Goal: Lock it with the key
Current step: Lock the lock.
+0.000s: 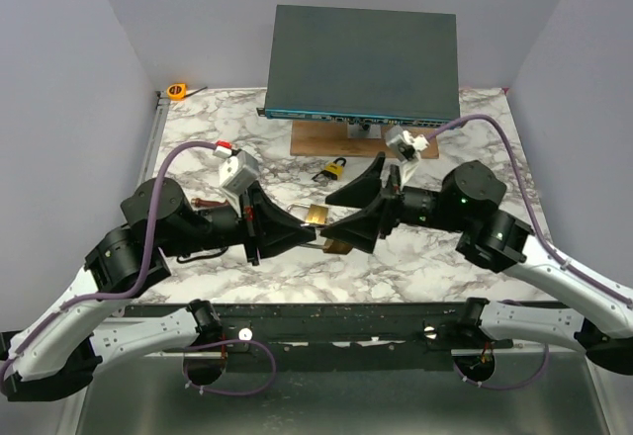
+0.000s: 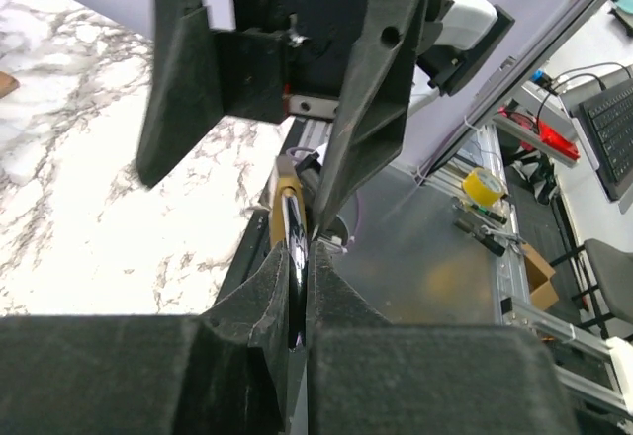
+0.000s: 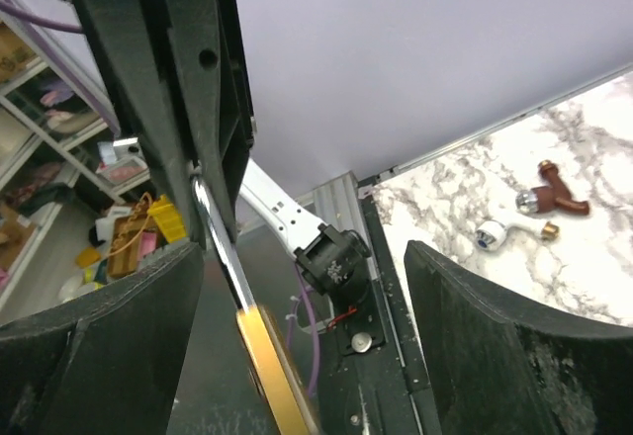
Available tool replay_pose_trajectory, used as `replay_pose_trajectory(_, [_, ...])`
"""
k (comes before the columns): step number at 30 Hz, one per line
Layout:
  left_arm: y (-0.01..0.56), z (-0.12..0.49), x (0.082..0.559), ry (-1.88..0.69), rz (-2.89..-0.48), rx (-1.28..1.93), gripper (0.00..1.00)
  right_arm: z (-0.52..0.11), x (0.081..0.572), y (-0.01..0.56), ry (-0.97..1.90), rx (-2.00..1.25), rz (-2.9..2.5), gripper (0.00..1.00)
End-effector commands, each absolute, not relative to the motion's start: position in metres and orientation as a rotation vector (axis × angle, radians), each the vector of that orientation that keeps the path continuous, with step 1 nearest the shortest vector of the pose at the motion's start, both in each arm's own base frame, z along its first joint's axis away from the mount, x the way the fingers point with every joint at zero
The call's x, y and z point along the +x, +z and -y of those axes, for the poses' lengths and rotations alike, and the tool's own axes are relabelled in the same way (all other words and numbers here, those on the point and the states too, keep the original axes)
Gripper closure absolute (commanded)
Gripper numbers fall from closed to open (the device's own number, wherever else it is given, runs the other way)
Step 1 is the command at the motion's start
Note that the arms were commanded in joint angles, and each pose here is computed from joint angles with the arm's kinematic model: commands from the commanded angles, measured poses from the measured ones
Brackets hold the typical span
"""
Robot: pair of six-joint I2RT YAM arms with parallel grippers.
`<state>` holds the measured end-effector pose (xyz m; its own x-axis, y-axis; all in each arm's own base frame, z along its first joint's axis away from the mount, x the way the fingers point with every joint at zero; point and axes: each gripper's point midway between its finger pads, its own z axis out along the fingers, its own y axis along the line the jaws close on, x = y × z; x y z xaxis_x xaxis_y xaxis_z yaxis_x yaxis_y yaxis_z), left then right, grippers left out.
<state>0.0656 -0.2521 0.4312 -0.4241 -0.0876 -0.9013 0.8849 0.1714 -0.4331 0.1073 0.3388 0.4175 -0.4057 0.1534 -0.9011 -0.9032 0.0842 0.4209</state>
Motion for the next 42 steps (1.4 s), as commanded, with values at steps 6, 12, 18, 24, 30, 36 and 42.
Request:
replay_pose_trajectory(6, [0.486,0.205,0.059,-1.281,-1.39,0.741,1.0,-0.292,0.079,0.451,1.441,-0.828,-1.276,0.11])
replay_pose_trajectory(12, [0.51,0.196,0.045,-1.321,-1.307,0.759,1.0,-0.302,0.065,0.442,1.497,-0.951,-1.278,0.21])
replay_pose_trajectory(18, [0.518,0.191,0.039,-1.338,-1.276,0.756,1.0,-0.311,0.066,0.447,1.507,-0.984,-1.251,0.39])
replay_pose_trajectory(24, [0.514,0.195,0.041,-1.342,-1.292,0.76,1.0,-0.321,0.064,0.447,1.548,-1.019,-1.237,0.6])
replay_pose_trajectory(30, [0.511,0.197,0.044,-1.331,-1.306,0.755,1.0,-0.32,0.063,0.446,1.55,-1.016,-1.236,0.87])
replay_pose_trajectory(36, [0.51,0.201,0.047,-1.33,-1.315,0.751,1.0,-0.32,0.058,0.443,1.573,-1.037,-1.221,0.99])
replay_pose_trajectory(42, [0.519,0.191,0.048,-1.296,-1.292,0.737,1.0,-0.307,0.069,0.42,1.453,-0.998,-1.317,0.99])
